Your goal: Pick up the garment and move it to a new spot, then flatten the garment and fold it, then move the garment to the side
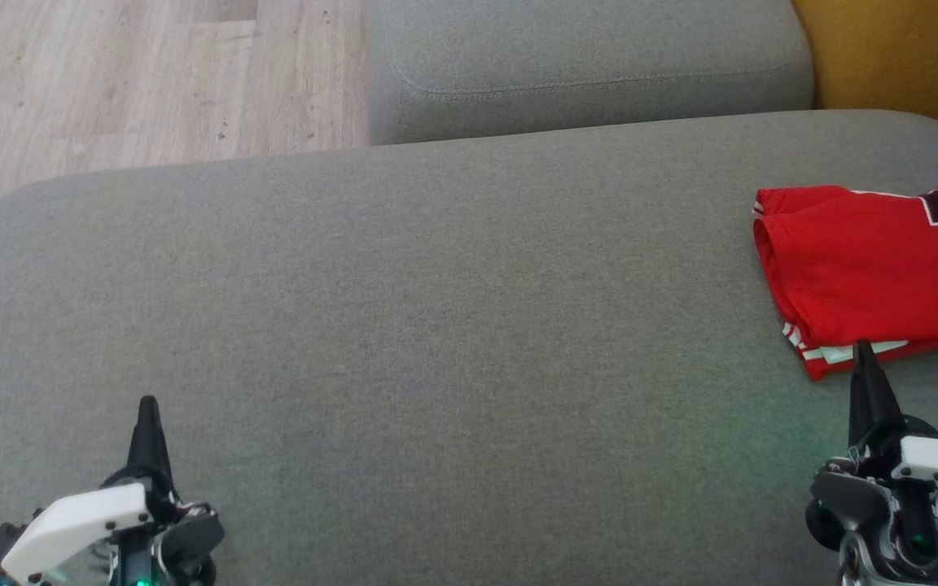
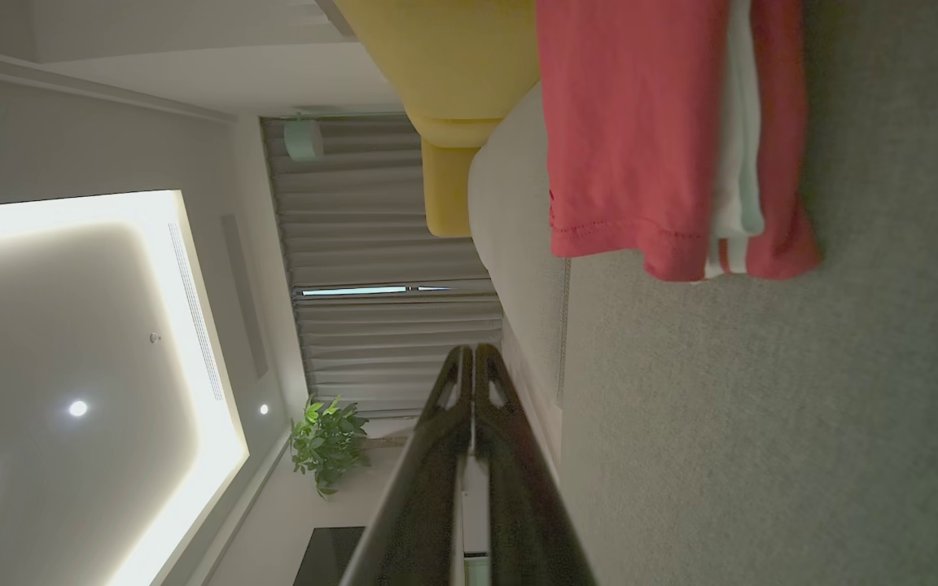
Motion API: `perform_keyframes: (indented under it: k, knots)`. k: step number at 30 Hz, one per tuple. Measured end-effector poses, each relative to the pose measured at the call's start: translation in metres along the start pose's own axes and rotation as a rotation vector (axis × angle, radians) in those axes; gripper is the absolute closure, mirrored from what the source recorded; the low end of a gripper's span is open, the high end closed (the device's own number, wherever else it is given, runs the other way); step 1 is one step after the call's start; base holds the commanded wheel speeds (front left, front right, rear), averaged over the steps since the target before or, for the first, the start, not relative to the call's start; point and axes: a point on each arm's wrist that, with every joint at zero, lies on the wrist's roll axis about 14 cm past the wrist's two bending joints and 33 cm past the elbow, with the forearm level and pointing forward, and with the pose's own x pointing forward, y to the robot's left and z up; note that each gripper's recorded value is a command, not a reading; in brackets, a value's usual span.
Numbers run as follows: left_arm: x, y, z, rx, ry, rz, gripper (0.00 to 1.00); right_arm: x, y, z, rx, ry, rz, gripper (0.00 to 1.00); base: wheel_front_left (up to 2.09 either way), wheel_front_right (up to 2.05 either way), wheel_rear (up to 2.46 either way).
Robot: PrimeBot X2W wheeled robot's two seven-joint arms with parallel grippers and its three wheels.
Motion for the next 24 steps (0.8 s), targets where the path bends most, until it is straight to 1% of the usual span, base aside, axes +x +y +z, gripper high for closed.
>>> perform_keyframes:
  k: [24]
  knots:
    - [-0.0002, -0.0001, 0.0023, -0.008, -0.006, -0.001, 1.00, -0.0001, 0.0001, 0.0011, 0.001, 0.001, 0.001, 1.00, 0.00, 0.00, 0.00]
